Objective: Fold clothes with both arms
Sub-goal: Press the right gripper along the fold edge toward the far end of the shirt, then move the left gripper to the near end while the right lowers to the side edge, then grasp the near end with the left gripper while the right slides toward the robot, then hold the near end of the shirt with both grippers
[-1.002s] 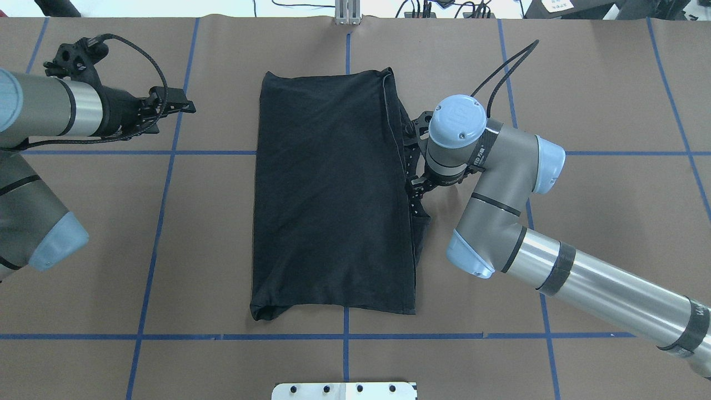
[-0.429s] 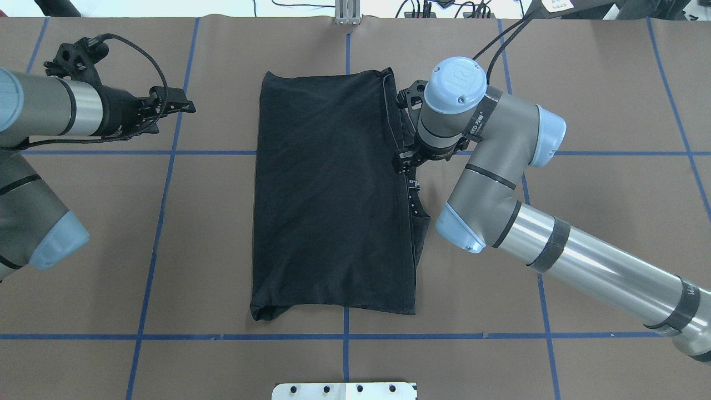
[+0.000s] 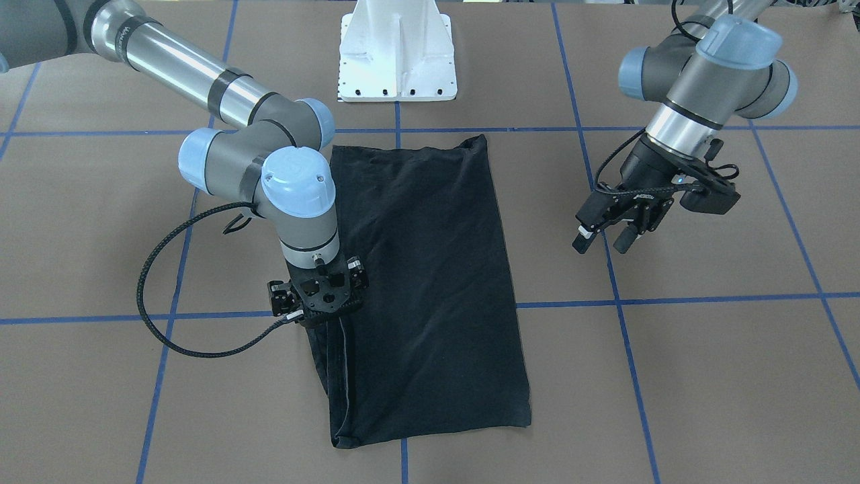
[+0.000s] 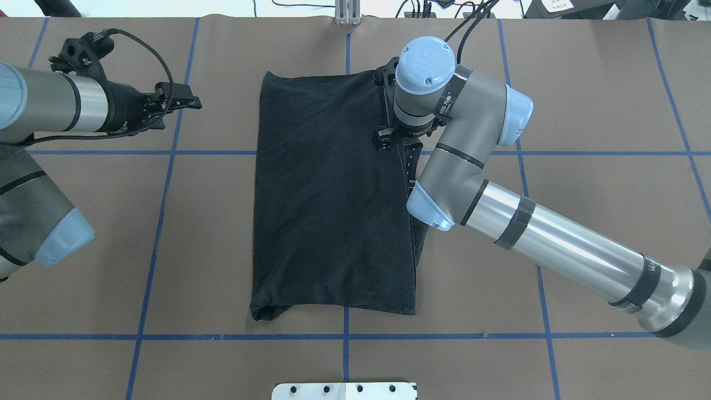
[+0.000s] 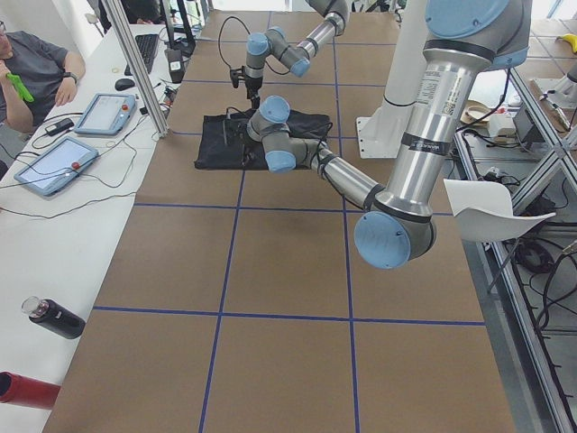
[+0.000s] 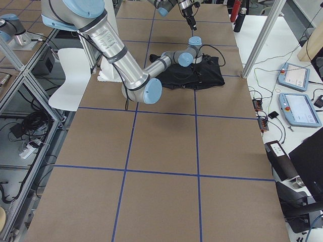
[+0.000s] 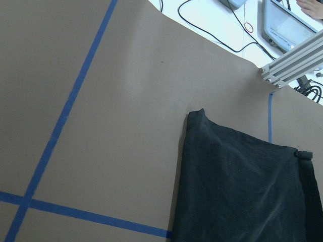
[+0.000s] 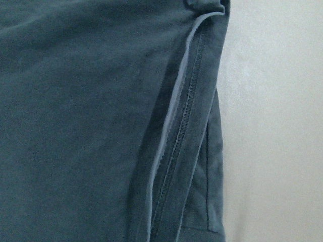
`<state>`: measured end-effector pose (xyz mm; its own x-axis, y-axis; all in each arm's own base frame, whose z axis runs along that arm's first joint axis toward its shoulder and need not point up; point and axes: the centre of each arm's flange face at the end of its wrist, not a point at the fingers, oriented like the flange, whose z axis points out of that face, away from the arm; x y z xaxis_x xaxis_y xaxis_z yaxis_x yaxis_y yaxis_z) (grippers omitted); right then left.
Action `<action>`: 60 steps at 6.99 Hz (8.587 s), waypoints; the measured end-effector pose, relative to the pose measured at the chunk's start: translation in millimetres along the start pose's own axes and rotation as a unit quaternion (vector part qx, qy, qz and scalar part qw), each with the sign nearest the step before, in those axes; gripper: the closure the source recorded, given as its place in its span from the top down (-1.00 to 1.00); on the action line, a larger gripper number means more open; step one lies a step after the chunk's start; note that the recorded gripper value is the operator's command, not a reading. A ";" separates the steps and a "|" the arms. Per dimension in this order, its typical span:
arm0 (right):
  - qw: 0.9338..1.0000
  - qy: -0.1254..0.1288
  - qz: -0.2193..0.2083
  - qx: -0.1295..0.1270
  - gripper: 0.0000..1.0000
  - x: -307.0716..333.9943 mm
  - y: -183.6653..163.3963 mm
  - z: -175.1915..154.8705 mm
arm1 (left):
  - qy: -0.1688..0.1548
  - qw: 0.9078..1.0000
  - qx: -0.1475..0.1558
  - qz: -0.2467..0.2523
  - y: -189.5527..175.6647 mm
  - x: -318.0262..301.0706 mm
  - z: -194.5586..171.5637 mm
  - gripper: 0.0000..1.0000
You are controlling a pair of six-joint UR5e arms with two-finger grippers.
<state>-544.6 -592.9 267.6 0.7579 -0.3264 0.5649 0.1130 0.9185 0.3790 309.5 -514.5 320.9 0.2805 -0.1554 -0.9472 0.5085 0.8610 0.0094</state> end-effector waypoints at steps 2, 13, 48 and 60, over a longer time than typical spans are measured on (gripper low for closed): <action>1.000 -0.004 -0.001 0.016 1.00 -11.1 -17.1 5.8 | 0.008 1.000 0.006 0.004 -0.7 7.7 -3.9 1.00; 1.000 0.025 0.008 -0.001 1.00 55.6 -49.7 21.7 | 0.037 0.999 0.005 0.012 -0.1 43.1 -9.0 1.00; 0.965 -0.115 0.211 -0.101 1.00 -91.0 272.6 -78.1 | 0.020 0.974 -0.152 -0.168 327.0 -8.2 37.1 -1.00; 0.971 -0.041 0.209 -0.111 1.00 -113.9 264.2 -46.6 | 0.020 0.974 -0.153 -0.168 328.3 -8.0 37.5 -1.00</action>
<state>-571.1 -302.6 269.2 0.7143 0.0771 0.6956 -0.0509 0.9970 -0.0582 504.8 -248.8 343.5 0.1047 -0.4389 -0.8924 0.2974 0.8701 -0.3930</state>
